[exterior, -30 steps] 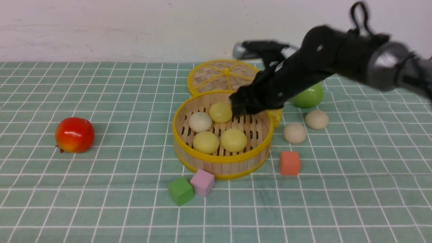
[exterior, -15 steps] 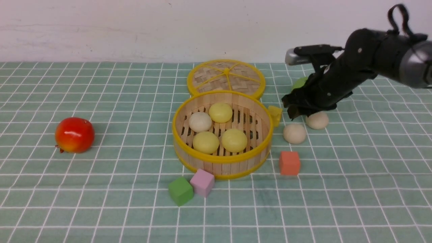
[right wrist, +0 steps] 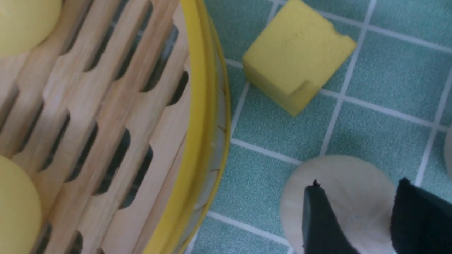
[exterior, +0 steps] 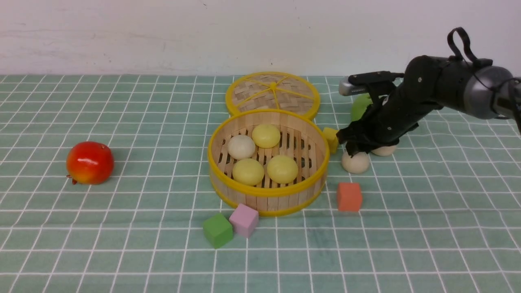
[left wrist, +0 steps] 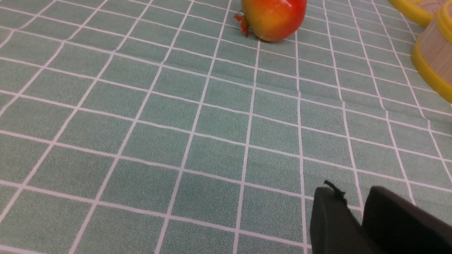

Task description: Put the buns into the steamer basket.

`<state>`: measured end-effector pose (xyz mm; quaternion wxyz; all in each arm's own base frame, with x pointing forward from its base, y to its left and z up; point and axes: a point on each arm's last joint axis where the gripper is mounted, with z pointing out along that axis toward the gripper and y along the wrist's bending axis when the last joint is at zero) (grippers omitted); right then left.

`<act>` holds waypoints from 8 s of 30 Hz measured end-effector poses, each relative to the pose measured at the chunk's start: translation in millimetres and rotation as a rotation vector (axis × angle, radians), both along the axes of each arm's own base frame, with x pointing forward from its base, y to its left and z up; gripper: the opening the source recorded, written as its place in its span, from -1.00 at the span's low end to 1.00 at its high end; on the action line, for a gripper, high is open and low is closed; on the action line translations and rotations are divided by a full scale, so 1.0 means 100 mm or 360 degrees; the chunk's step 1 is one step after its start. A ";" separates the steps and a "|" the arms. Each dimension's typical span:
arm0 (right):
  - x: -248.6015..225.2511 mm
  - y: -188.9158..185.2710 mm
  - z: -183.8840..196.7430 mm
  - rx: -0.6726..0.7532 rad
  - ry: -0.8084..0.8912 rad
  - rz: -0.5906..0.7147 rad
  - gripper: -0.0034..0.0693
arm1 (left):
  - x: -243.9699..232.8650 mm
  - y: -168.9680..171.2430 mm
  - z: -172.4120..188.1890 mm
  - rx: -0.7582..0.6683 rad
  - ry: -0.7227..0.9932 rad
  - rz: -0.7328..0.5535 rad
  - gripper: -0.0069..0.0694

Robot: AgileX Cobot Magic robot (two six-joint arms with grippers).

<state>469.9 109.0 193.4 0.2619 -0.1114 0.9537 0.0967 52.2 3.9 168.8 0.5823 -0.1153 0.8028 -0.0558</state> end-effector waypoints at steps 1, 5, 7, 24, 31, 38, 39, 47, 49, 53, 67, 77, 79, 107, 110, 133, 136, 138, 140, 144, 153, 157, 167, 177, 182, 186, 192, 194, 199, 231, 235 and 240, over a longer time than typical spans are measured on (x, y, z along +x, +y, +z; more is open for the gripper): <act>0.00 0.00 -0.01 -0.0001 0.0004 0.0000 -0.20 | 0.00 0.00 0.00 0.0000 0.0000 0.0000 -0.45; 0.01 0.00 -0.02 -0.0001 0.0004 -0.0001 -0.50 | 0.00 0.00 0.00 0.0000 0.0000 0.0000 -0.45; 0.01 0.00 -0.02 -0.0001 0.0004 -0.0001 -0.69 | 0.00 0.00 0.00 0.0000 0.0000 0.0000 -0.44; -0.03 0.35 0.91 0.0217 -0.0318 0.0132 -0.90 | 0.00 0.00 0.00 0.0000 0.0000 0.0000 -0.40; -0.03 0.84 0.63 0.0296 -0.0339 0.0266 -0.90 | 0.00 0.00 0.00 0.0000 0.0000 0.0000 -0.39; 0.10 0.89 0.17 0.0258 -0.0268 0.0246 -0.90 | 0.00 0.00 0.00 0.0000 -0.0001 0.0000 -0.38; 0.10 0.89 0.15 0.0255 -0.0266 0.0246 -0.90 | 0.00 0.00 0.00 0.0000 -0.0001 0.0000 -0.38; 0.15 0.89 0.09 0.0229 -0.0319 0.0234 -0.86 | 0.00 0.00 0.00 0.0000 -0.0001 0.0000 -0.35; 0.15 0.89 0.09 0.0229 -0.0319 0.0234 -0.84 | 0.00 0.00 0.00 0.0000 -0.0001 0.0000 -0.34; 0.13 0.88 0.18 0.0226 -0.0339 0.0243 -0.82 | 0.00 0.00 0.00 0.0000 -0.0001 0.0000 -0.33; 0.09 0.84 0.37 0.0158 -0.0389 0.0287 -0.78 | 0.00 0.00 0.00 0.0000 -0.0001 0.0000 -0.29; 0.13 0.85 0.12 0.0161 -0.0306 0.0243 -0.31 | 0.00 0.00 0.00 0.0000 -0.0001 0.0000 -0.29; 0.13 0.85 0.14 0.0199 -0.0293 0.0190 -0.08 | 0.00 0.00 0.00 0.0000 -0.0001 0.0000 -0.28; 0.29 -0.65 0.17 0.0114 0.0043 -0.0450 -0.18 | 0.00 0.00 0.00 0.0000 -0.0001 0.0000 -0.24; 0.32 -0.62 0.15 0.0195 0.0025 -0.0466 -0.25 | 0.00 0.00 0.00 0.0000 -0.0001 0.0000 -0.22; 0.40 -0.62 0.00 0.0171 -0.0050 -0.0412 -0.23 | 0.00 0.00 0.00 0.0000 -0.0001 0.0000 -0.20; 0.41 -0.62 -0.04 0.0168 -0.0038 -0.0412 -0.23 | 0.00 0.00 0.00 0.0000 -0.0001 0.0000 -0.20; 0.41 -0.62 -0.04 0.0168 -0.0038 -0.0412 -0.24 | 0.00 0.00 0.00 0.0000 -0.0001 0.0000 -0.20; 0.41 -0.62 -0.04 0.0168 -0.0039 -0.0412 -0.24 | 0.00 0.00 0.00 0.0000 -0.0001 0.0000 -0.20; 0.42 -0.62 -0.08 0.0168 -0.0026 -0.0414 -0.31 | 0.00 0.00 0.00 0.0000 -0.0001 0.0000 -0.20; 0.41 -0.61 -0.07 0.0188 -0.0006 -0.0416 -0.91 | 0.00 0.00 0.00 0.0000 -0.0001 0.0000 -0.20; 0.36 -0.60 0.09 0.0218 -0.0016 -0.0408 -0.91 | 0.00 0.00 0.00 0.0000 -0.0001 0.0000 -0.20; 0.01 0.13 0.96 0.0325 -0.0252 -0.0036 -0.91 | 0.00 0.00 0.00 0.0000 -0.0001 0.0000 -0.20; -0.14 0.62 0.79 0.0242 -0.0138 0.0182 -0.91 | 0.00 0.00 0.00 0.0000 -0.0001 0.0000 -0.20; -0.12 0.62 0.64 0.0223 -0.0060 0.0189 -0.91 | 0.00 0.00 0.00 0.0000 -0.0001 0.0000 -0.20; -0.09 0.64 0.51 0.0216 -0.0009 0.0189 -0.91 | 0.00 0.00 0.00 0.0000 -0.0001 0.0000 -0.20; -0.06 0.67 0.34 0.0244 0.0053 0.0175 -0.91 | 0.00 0.00 0.00 0.0000 -0.0001 0.0000 -0.20; -0.05 0.68 0.30 0.0263 0.0068 0.0168 -0.91 | 0.00 0.00 0.00 0.0000 -0.0001 0.0000 -0.20; -0.04 0.69 0.24 0.0293 0.0094 0.0157 -0.91 | 0.00 0.00 0.00 0.0000 -0.0001 0.0000 -0.20; -0.09 0.63 0.40 0.0185 0.0063 0.0172 -0.08 | 0.00 0.00 0.00 0.0000 -0.0001 0.0000 -0.20; -0.21 0.60 0.71 0.0194 0.0028 0.0198 0.12 | 0.00 0.00 0.00 0.0000 -0.0001 0.0000 -0.20; -0.44 0.52 1.18 0.0179 -0.0034 0.0241 0.12 | 0.00 0.00 0.00 0.0000 -0.0001 0.0000 -0.20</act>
